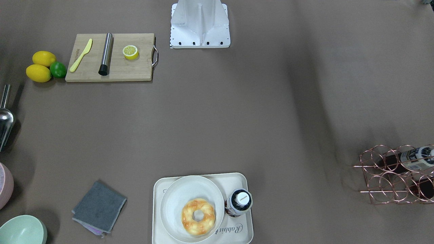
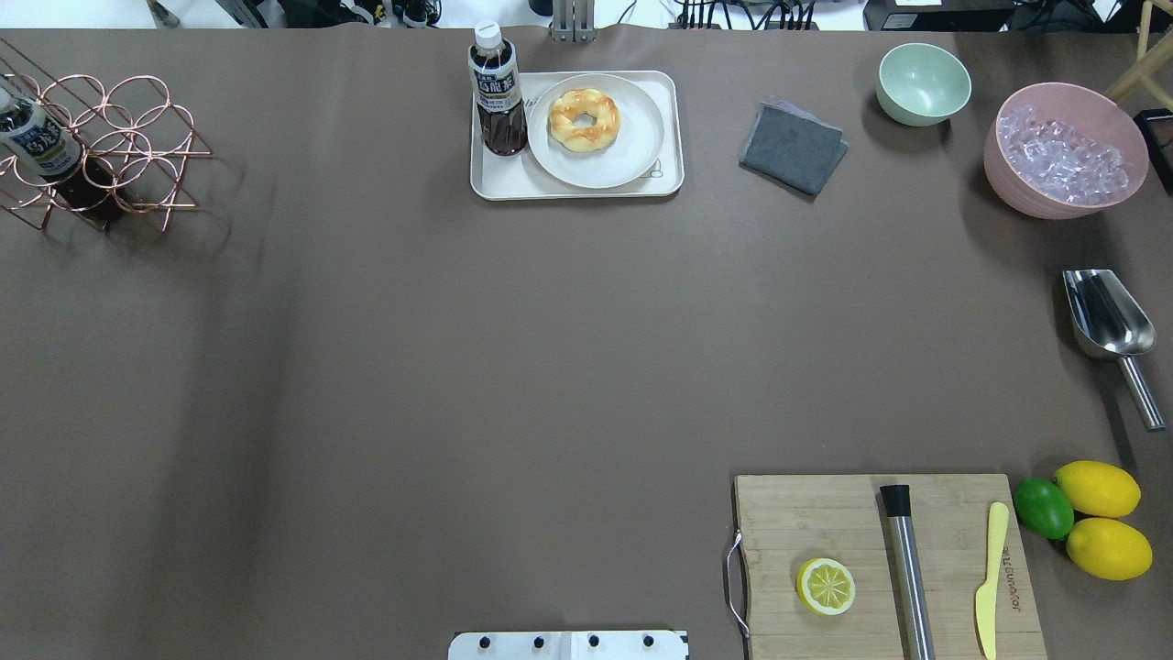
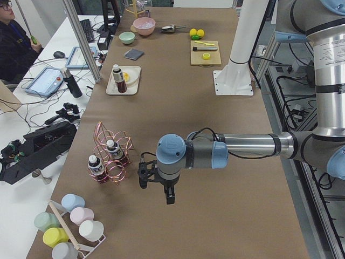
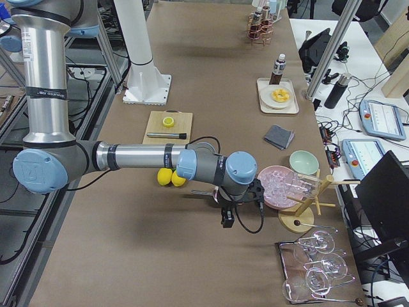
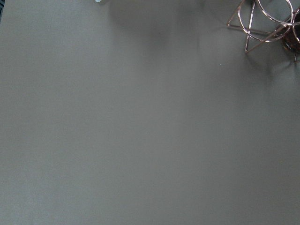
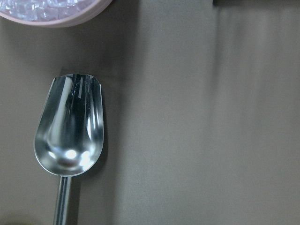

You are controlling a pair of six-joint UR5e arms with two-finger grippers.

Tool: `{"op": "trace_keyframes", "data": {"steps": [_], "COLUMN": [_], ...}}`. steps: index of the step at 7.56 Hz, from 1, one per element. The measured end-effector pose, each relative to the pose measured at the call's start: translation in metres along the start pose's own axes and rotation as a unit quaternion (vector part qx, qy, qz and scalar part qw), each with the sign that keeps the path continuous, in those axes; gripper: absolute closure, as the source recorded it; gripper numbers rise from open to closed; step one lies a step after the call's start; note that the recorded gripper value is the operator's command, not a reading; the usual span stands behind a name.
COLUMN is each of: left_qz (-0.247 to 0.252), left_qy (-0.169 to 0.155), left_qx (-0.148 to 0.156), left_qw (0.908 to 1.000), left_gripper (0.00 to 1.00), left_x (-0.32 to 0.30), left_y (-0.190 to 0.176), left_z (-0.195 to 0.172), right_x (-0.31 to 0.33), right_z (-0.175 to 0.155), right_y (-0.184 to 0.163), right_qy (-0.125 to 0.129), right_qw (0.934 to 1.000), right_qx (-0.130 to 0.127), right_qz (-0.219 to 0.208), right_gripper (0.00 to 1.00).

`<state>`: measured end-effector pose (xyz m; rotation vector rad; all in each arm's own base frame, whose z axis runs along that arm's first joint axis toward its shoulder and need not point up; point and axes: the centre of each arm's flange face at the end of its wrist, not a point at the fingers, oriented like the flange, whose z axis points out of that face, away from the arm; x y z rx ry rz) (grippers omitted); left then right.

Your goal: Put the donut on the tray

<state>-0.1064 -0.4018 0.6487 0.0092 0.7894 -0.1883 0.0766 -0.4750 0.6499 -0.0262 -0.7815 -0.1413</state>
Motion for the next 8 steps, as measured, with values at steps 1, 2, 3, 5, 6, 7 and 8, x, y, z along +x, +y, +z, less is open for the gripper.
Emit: {"op": "trace_keyframes", "data": {"steps": [1,2,3,5,6,7,8], "left_qz": [0.000,0.000,0.000,-0.001,-0.001,-0.001,-0.002], "left_qy": [0.000,0.000,0.000,0.000,0.000,0.000,0.000], "left_qx": [0.000,0.000,0.000,0.000,0.000,0.000,-0.001], "left_qw": [1.0000,1.0000,1.0000,1.0000,1.0000,1.0000,1.0000], "left_gripper": [0.02,0.02,0.02,0.02,0.02,0.02,0.02], "left_x": [0.0002,0.0000,0.0000,-0.0001,-0.0004,-0.0006,-0.0008], "left_y": [0.0001,0.0002,0.0002,0.0003,0.0006,0.0008,0.0009], "left_z": [-0.0002,-0.0001,-0.0001,0.0000,0.0002,0.0004,0.0005], "right_x": [0.0004,0.0006,0.0006,0.0005,0.0005,0.0006,0.0001], "right_z": [-0.0002,-0.0004,-0.0012,-0.0021,-0.0022,-0.0022,-0.0027], "right_y": [0.0003,0.0005,0.0003,-0.0003,-0.0005,-0.0006,-0.0008], "right_qy": [0.000,0.000,0.000,0.001,0.001,0.001,0.001], "right_qw": [1.0000,1.0000,1.0000,1.0000,1.0000,1.0000,1.0000], "right_qx": [0.000,0.001,0.002,0.002,0.002,0.003,0.003], "right_qz": [0.001,0.001,0.000,0.000,0.000,0.000,-0.001], "right_gripper": [0.00,0.00,0.00,0.00,0.00,0.00,0.00]}}
